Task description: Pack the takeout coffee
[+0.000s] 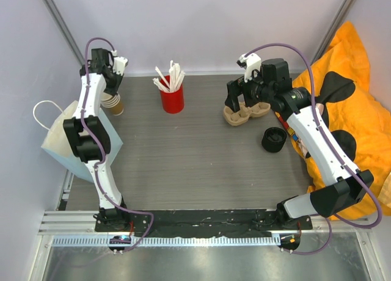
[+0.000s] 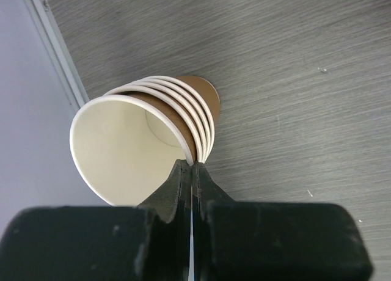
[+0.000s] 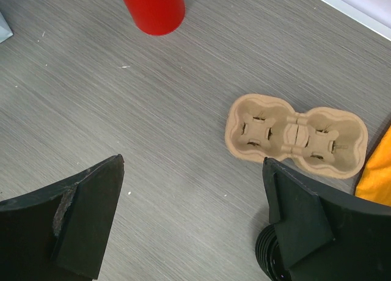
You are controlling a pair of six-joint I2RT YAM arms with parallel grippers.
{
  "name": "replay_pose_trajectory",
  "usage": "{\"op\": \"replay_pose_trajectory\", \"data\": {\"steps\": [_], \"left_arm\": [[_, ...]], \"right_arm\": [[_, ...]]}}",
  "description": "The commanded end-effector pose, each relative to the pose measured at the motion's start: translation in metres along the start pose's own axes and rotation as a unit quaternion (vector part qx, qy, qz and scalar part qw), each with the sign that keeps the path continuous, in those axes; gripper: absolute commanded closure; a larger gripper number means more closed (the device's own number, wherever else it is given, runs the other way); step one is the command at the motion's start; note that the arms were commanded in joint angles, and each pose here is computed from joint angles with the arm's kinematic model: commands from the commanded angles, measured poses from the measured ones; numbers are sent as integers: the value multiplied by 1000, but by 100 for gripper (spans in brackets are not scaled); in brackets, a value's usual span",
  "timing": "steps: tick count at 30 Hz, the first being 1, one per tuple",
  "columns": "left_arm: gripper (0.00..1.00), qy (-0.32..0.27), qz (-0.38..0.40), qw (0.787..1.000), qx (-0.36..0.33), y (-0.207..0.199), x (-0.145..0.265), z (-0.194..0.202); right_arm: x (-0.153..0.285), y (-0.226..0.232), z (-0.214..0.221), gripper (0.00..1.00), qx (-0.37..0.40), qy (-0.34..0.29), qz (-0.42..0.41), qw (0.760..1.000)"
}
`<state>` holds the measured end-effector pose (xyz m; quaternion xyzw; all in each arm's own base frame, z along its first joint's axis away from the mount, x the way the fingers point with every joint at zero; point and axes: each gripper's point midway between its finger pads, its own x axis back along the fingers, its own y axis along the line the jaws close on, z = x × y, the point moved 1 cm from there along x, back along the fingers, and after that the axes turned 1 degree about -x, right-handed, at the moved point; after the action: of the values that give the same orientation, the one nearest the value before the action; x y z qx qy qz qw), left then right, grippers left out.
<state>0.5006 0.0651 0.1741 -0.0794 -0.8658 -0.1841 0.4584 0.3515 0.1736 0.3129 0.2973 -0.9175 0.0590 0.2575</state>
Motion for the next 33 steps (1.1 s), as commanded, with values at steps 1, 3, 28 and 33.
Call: {"op": "replay_pose_trajectory", "data": {"steps": [1,3,28,33], "left_arm": [[100,-55,-51,997,-6,14,31,-27],[100,-58,-56,997,-10,13,33,-30],[100,-152,-91,983,-38,15,112,-81],[100,-185,-84,977,-59,2,144,-93]], "right_arm": [[13,4,-20,0,5,-42,-3,999],[13,3,-19,0,6,-42,-2,999],[13,2,-20,0,6,-42,4,999],[13,-1,-22,0,8,-45,10,999]]}}
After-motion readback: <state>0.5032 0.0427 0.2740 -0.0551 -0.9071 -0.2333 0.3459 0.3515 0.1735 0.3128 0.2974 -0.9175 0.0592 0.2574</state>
